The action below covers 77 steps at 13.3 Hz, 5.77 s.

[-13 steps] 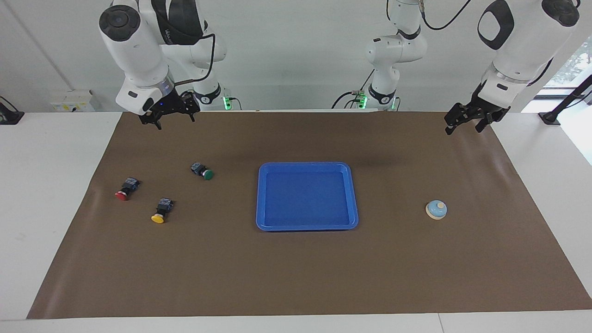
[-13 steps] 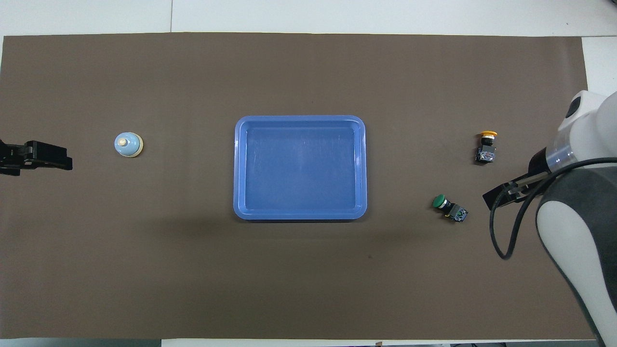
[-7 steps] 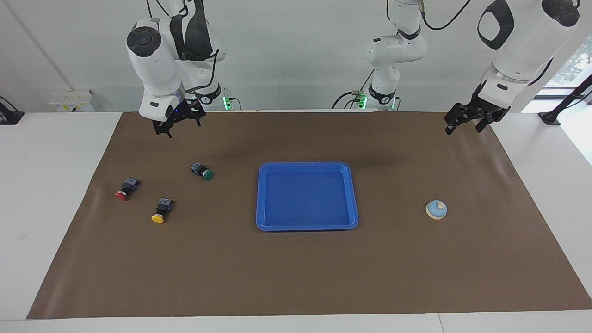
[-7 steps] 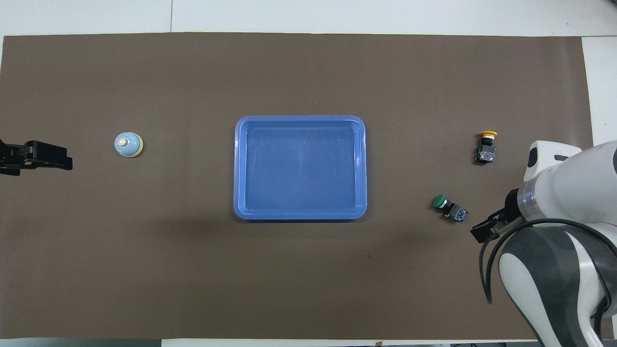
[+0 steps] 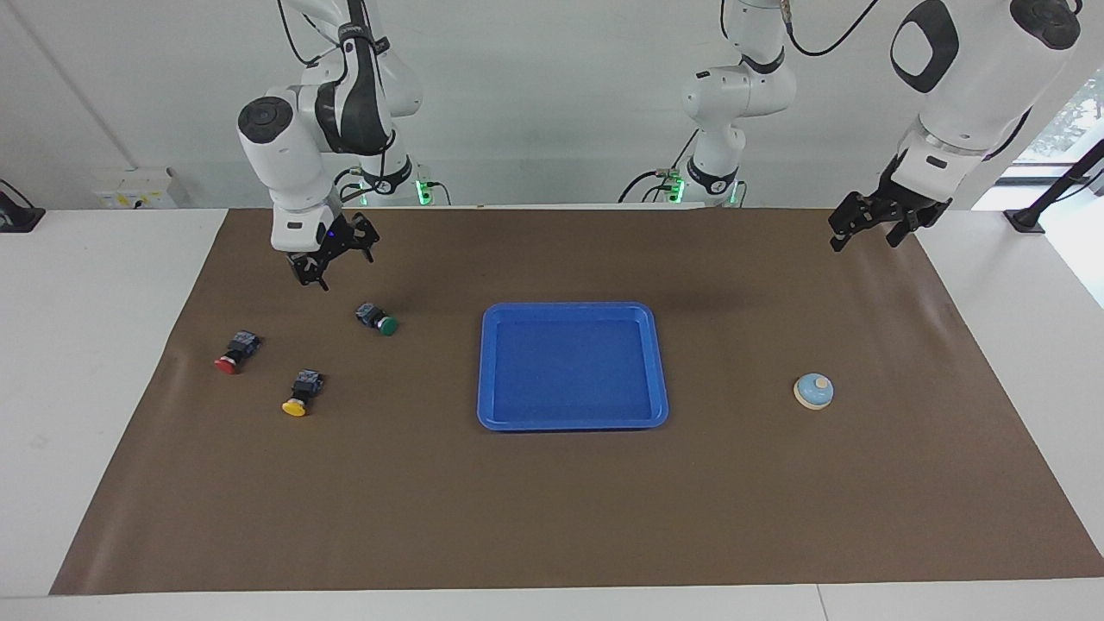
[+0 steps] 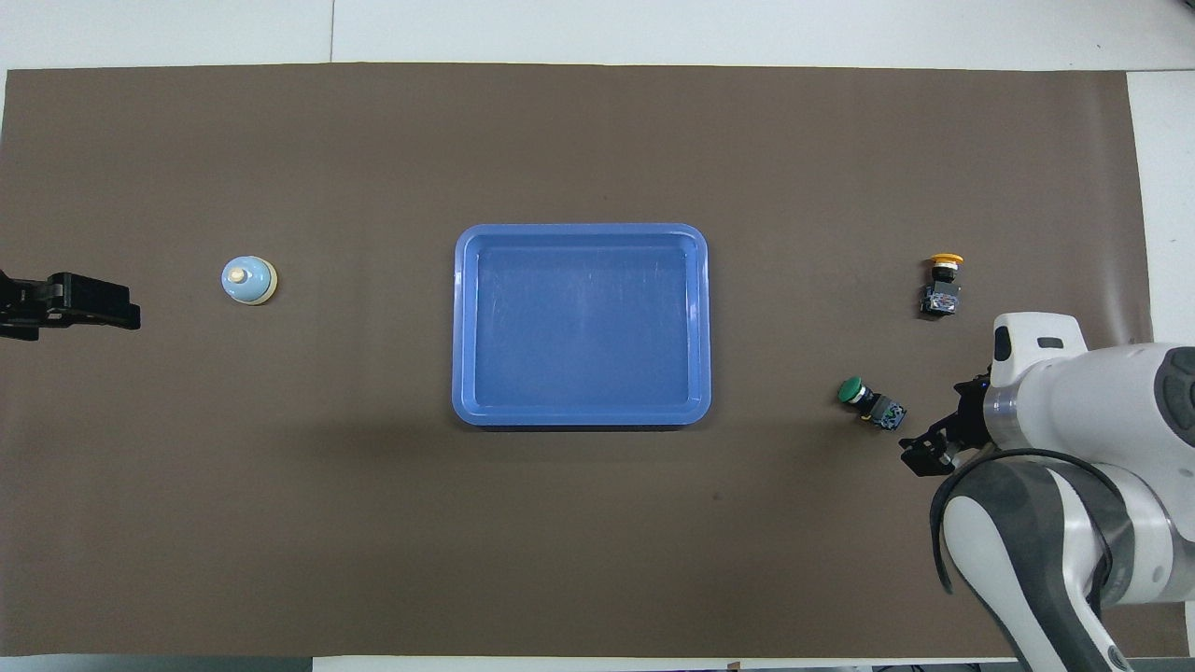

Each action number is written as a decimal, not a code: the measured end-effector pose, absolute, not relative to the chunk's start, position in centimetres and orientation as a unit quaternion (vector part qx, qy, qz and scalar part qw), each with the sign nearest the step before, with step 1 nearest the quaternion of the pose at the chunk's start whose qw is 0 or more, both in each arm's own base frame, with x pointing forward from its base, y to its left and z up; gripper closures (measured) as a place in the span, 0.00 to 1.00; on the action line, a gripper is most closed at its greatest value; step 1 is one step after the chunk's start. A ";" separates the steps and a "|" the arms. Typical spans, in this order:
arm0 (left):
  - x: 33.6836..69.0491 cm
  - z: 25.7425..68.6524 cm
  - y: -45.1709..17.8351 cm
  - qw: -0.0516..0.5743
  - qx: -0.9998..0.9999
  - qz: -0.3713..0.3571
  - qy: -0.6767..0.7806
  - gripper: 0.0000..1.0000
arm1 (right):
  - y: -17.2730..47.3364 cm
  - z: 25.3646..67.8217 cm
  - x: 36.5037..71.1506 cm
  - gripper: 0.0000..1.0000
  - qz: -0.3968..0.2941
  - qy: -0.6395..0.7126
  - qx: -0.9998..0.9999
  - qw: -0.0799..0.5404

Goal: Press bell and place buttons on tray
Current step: 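Reach the right gripper down toward the green-capped button, then close the right gripper on the green-capped button and lift it, then carry the green button over the blue tray and lower it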

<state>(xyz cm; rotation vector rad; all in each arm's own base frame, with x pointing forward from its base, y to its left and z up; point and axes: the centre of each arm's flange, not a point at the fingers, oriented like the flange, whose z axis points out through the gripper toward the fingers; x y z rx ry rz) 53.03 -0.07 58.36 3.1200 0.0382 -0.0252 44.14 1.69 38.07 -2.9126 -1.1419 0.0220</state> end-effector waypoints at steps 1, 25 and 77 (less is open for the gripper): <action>53.0 58.4 -0.1 0.011 1.000 -0.008 0.012 0.00 | 1.6 36.8 44.1 0.00 0.000 -0.377 -0.926 0.004; 53.0 58.4 -0.1 0.011 1.000 -0.008 0.012 0.00 | 3.1 28.8 44.9 0.18 -0.026 -0.463 -0.886 0.015; 53.0 58.4 -0.1 0.011 1.000 -0.008 0.012 0.00 | 31.7 29.4 58.3 0.41 0.011 -0.024 -0.999 0.032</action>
